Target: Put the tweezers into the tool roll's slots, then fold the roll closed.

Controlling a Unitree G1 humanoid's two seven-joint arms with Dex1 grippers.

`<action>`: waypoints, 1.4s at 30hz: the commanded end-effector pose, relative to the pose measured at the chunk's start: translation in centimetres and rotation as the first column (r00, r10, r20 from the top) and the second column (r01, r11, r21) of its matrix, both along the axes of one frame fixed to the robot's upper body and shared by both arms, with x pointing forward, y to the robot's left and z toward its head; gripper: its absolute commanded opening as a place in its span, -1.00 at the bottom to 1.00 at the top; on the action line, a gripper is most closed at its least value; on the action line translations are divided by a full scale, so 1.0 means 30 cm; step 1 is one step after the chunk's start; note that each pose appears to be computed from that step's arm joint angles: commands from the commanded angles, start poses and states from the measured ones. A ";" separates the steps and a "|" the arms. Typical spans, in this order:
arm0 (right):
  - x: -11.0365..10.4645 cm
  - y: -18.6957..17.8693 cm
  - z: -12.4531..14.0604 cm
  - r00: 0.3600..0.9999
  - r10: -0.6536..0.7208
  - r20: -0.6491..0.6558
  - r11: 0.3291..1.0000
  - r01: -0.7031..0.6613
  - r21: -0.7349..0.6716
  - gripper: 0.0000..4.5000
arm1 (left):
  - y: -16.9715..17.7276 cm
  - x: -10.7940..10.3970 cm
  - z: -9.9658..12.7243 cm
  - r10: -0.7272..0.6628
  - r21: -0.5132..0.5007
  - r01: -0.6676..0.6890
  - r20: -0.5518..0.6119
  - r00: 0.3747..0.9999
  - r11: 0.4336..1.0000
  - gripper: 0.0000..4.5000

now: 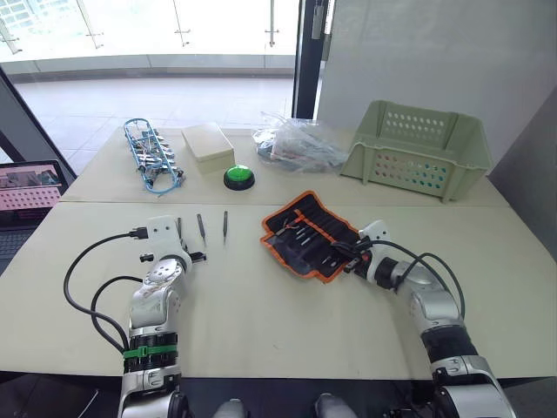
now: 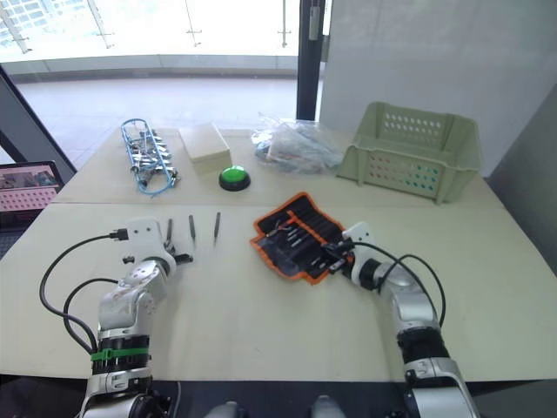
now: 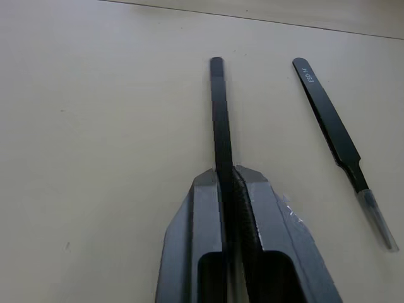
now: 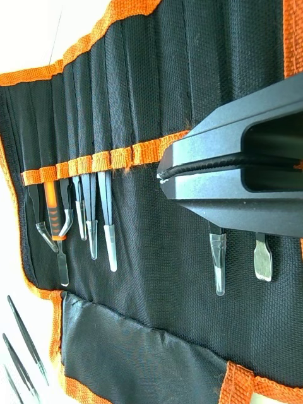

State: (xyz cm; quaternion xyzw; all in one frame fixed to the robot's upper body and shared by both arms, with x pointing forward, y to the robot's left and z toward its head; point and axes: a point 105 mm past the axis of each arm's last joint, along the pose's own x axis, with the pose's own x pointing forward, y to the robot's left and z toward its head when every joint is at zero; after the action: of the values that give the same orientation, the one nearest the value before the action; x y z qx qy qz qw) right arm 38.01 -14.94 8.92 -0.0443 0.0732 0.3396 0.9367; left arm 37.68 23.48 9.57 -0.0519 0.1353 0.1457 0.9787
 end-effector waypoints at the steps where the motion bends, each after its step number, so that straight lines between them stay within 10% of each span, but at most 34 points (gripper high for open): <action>1: -0.010 -0.004 -0.031 0.999 -0.006 -0.035 1.000 0.006 -0.014 -1.00 | 0.031 0.007 0.011 0.054 -0.042 -0.053 0.036 0.998 0.998 -0.98; 9: -0.008 -0.040 -0.025 0.999 -0.027 -0.027 0.999 0.026 -0.024 -1.00 | 0.077 0.017 0.130 0.044 0.017 -0.048 0.206 0.978 0.999 -0.98; 15: -0.012 -0.059 -0.017 0.999 -0.034 -0.025 0.999 0.033 -0.026 -1.00 | -0.066 0.051 0.279 -0.224 0.089 0.206 0.353 0.908 0.974 -0.98; 19: -0.014 -0.069 -0.001 0.999 -0.037 -0.011 0.999 0.037 -0.021 -1.00 | -0.205 0.049 0.347 -0.434 0.100 0.433 0.412 0.801 0.896 -0.98; 23: -0.005 -0.050 0.115 0.998 -0.039 0.055 0.993 0.033 0.112 -1.00 | -0.433 0.001 0.415 -0.760 0.281 0.712 0.350 0.548 0.643 -0.98; 31: -0.004 -0.071 0.128 0.996 -0.064 0.062 0.995 0.059 0.077 -1.00 | -0.564 -0.062 0.326 -0.918 0.253 0.883 0.080 0.387 0.395 -0.98; 42: 0.025 -0.029 0.048 0.998 -0.068 -0.002 0.998 0.068 0.012 -1.00 | -0.609 -0.080 0.161 -0.915 0.111 0.927 -0.157 0.373 0.359 -0.98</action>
State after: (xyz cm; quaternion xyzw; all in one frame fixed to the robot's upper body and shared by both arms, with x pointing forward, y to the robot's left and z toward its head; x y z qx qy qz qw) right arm 38.63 -15.96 10.05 -0.0291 0.0801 0.3066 0.9480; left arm 35.19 5.56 13.49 0.1193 0.1760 -0.4128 0.8857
